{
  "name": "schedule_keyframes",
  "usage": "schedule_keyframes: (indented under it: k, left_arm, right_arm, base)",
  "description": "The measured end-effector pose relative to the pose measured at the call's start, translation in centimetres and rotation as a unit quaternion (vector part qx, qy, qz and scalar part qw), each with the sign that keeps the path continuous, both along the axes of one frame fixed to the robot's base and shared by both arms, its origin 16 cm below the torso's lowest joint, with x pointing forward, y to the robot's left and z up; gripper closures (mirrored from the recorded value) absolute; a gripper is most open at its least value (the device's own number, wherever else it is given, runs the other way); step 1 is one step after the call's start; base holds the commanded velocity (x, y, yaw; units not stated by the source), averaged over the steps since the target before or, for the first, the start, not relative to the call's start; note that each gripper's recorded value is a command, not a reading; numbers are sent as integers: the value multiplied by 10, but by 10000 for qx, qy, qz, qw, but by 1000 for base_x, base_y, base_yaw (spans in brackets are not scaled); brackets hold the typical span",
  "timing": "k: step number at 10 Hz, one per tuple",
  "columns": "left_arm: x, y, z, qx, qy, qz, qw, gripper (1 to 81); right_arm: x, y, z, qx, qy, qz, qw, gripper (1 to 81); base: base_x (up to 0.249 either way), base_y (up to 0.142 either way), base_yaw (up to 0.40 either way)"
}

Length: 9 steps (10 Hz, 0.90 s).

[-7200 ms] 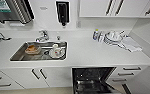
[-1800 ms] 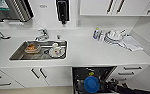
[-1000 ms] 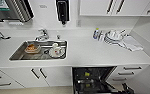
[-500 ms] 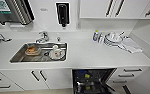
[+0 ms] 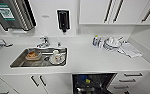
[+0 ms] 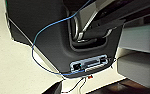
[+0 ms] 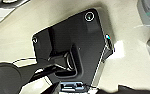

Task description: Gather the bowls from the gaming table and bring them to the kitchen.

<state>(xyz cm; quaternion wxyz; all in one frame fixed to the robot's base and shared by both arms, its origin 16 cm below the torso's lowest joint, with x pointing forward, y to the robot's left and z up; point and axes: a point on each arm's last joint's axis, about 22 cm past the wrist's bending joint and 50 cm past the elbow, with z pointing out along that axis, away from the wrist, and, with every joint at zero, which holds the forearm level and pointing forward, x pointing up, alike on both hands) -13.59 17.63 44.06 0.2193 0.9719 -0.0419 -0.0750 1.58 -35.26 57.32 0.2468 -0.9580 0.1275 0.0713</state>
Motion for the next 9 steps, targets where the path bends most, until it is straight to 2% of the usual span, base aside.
schedule_keyframes:
  k: [2,3,6,8,9]
  left_arm:
    - [15,-9,-6,-88,-137,-129,9998,10]
    - [25,-18,-9,-147,-218,-139,9996,10]
    - [53,-14,-26,-83,-392,-206,9990,10]
    - [61,-14,-36,-34,-446,-269,9986,10]
    - [69,-19,-42,-41,-507,-388,9980,10]
  right_arm:
    - [-17,16,-20,0,-81,23,10000,10]
    - [-22,27,-32,7,-131,15,9999,10]
    - [-5,67,-72,65,-397,37,9992,10]
    - [8,75,-91,28,-521,45,9986,10]
    - [18,76,-104,-41,-575,43,9983,10]
  base:
    - [0,0,0]
    - [0,0,0]
    - [0,0,0]
    - [0,0,0]
    - [0,0,0]
